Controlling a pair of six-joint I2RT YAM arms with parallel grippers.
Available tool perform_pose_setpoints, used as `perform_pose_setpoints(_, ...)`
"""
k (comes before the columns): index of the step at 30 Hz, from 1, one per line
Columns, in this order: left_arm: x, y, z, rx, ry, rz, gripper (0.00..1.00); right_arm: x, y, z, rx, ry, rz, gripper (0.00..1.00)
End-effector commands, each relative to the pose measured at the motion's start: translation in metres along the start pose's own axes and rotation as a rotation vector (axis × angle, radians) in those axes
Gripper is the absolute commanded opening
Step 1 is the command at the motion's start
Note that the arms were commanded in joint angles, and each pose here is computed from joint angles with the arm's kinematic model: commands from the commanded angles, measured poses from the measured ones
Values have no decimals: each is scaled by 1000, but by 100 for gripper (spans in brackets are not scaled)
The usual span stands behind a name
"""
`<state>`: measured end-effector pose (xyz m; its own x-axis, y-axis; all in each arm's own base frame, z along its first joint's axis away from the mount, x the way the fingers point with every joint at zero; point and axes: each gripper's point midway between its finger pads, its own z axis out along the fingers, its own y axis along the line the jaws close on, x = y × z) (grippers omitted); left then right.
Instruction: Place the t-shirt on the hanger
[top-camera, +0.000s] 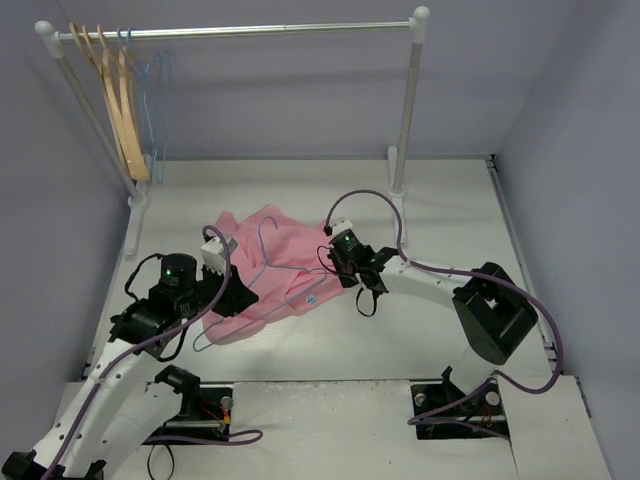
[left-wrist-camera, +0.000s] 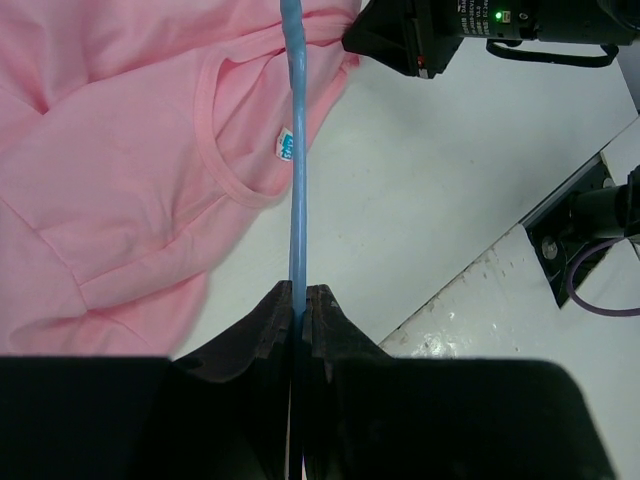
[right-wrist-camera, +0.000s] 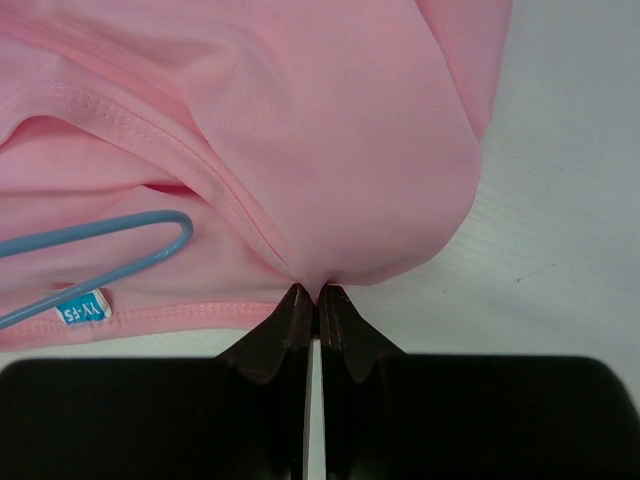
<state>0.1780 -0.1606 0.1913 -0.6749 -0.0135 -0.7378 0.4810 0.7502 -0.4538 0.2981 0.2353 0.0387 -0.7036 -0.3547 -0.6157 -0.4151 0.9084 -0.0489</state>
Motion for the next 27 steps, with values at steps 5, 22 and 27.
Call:
perform_pose_setpoints(5, -31, -19, 7, 64, -115, 18, 0, -47, 5, -21, -35, -119, 25, 1)
perform_pose_setpoints(22, -63, -33, 20, -1, -330, 112, 0, -96, 21, -65, -163, -163, 25, 1)
perform_pose_setpoints(27, -96, -63, 13, 121, -463, 175, 0, -131, 21, -92, -175, -236, 9, 2)
